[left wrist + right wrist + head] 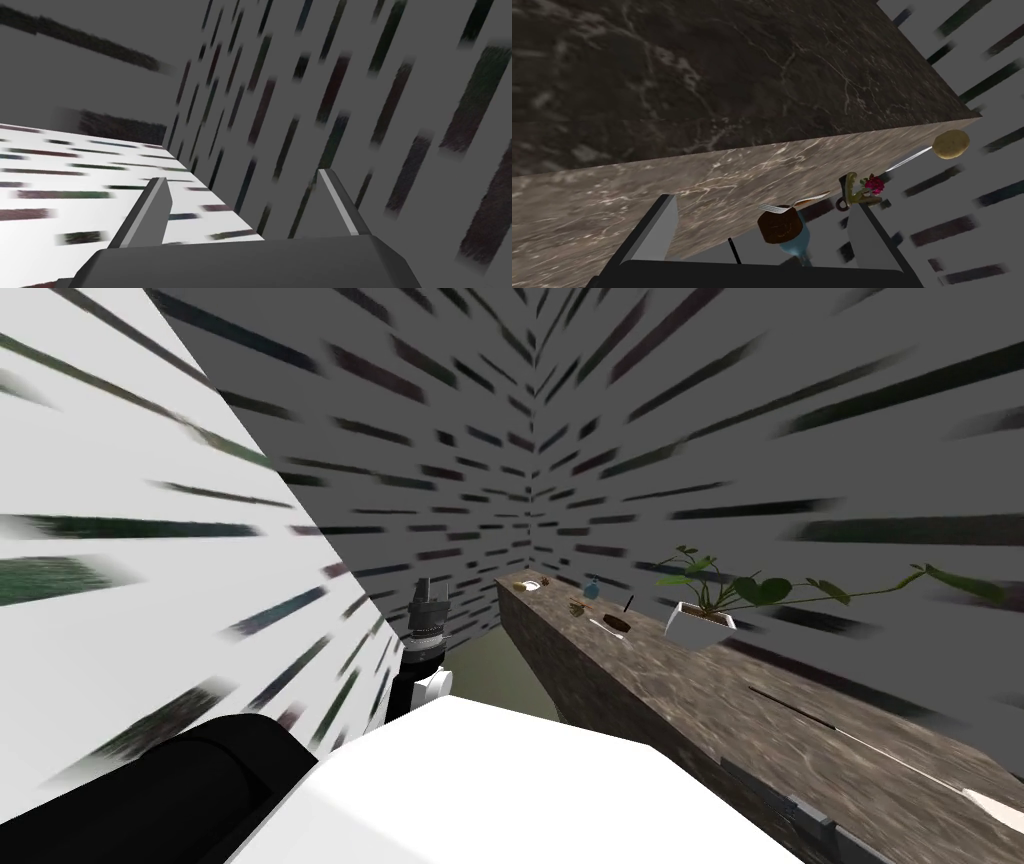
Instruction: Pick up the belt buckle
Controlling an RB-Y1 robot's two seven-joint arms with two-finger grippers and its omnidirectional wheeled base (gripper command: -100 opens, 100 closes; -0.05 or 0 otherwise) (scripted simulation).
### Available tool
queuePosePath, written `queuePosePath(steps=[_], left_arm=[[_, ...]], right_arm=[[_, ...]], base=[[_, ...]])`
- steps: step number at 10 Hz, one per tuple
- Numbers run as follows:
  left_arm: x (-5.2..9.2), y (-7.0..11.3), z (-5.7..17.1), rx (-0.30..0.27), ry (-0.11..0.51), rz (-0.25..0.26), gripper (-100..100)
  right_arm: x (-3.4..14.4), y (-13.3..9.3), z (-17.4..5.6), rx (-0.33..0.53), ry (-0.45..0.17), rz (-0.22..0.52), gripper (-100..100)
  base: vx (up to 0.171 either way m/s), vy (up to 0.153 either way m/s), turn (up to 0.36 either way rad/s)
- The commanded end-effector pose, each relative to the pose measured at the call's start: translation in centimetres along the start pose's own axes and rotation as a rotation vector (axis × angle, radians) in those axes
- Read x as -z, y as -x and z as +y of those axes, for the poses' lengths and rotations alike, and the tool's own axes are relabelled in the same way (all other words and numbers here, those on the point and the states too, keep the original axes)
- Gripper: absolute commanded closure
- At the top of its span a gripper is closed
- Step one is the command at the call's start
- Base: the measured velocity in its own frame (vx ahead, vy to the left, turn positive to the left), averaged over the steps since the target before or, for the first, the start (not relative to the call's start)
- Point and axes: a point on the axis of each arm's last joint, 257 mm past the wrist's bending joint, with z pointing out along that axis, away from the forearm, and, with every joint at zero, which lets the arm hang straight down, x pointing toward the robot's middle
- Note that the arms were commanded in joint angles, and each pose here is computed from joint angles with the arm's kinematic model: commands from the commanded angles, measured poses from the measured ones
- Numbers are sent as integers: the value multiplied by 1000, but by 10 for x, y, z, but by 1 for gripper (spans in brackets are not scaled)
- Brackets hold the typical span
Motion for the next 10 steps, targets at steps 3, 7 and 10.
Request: queuePosePath(steps=[3,7,10], left_arm=[[0,0,0,0,0,0,0],[0,0,0,0,0,0,0],[0,0,0,0,0,0,0]], right_arm=[[10,3,-24,57,-59,74,-100],[24,7,-51,126,-127,158,-100],[36,14,-72,196,-180,232,-100]], base=[[5,-40,208],[17,-45,237],[39,-66,312]])
